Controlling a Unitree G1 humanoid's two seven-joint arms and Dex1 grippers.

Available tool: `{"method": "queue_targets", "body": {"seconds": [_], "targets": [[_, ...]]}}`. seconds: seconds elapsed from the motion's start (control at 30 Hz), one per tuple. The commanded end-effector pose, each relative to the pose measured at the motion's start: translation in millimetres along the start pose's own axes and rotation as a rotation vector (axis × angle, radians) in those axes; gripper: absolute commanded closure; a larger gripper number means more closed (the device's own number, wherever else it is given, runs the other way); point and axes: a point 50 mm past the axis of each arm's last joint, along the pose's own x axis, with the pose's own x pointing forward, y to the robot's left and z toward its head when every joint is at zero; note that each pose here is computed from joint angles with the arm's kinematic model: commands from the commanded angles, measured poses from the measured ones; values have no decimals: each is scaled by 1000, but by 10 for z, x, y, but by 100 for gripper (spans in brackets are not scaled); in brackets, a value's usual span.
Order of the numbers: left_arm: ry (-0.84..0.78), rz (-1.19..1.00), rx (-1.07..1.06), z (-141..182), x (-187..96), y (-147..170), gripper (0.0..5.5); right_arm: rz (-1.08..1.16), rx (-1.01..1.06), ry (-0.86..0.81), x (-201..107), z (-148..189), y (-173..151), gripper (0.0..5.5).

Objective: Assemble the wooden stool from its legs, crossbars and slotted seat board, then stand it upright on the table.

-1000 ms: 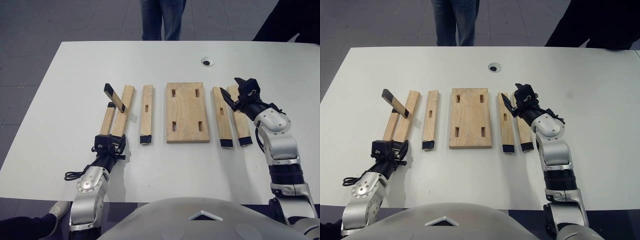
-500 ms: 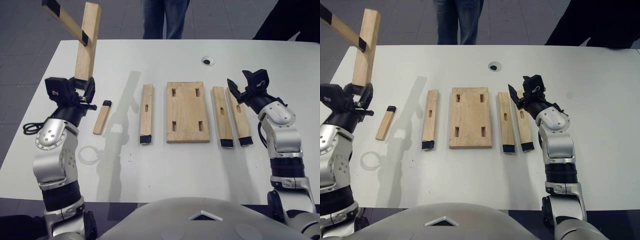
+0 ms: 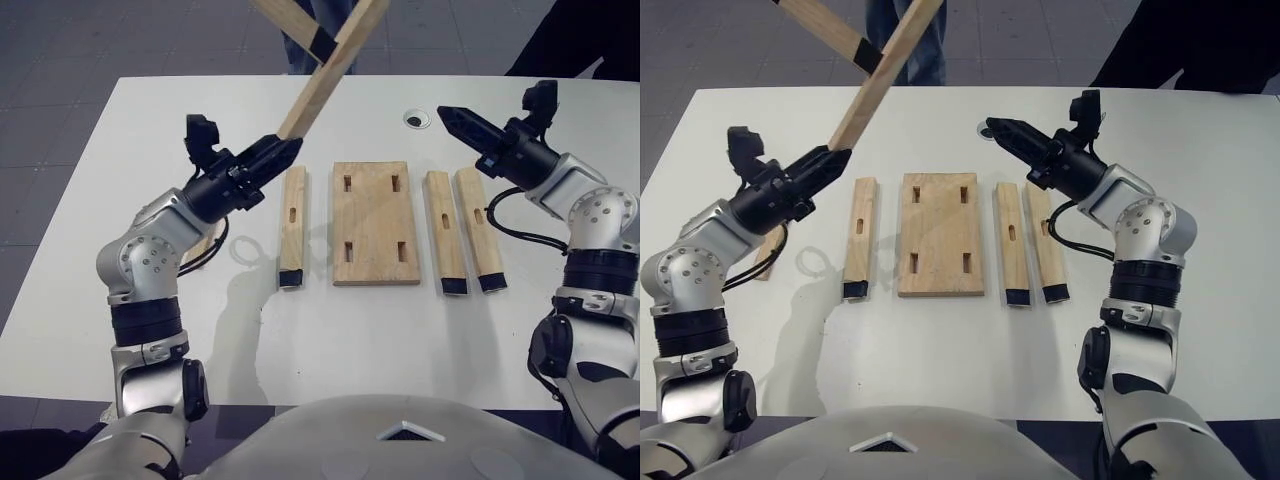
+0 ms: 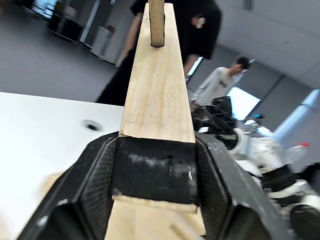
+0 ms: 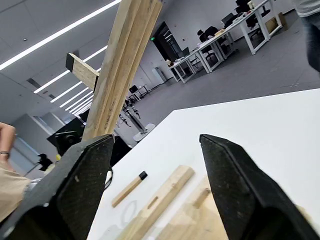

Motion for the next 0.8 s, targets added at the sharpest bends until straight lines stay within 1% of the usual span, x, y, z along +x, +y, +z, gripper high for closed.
{"method": "queue_targets", "body": {"seconds": [0.03, 0.23, 0.33, 0.43, 0.6, 0.8], "targets": [[3, -129, -69, -60, 152, -147, 344, 114, 35, -49, 93, 102, 130, 162], [28, -203, -100, -122, 194, -251, 344, 199, 92, -74, 170, 129, 202, 51], [11, -228, -104, -98, 234, -278, 344, 264, 139, -2, 139, 5, 280, 0], [-5, -278, -117, -79, 286, -342, 344, 333, 187, 38, 126, -90, 370, 0], [-9, -369, -187, -118, 335, -455, 344, 392, 212, 20, 221, -78, 430, 0], [12, -364, -199, -192, 344, -465, 344, 458, 243, 18, 290, -81, 547, 0]]}}
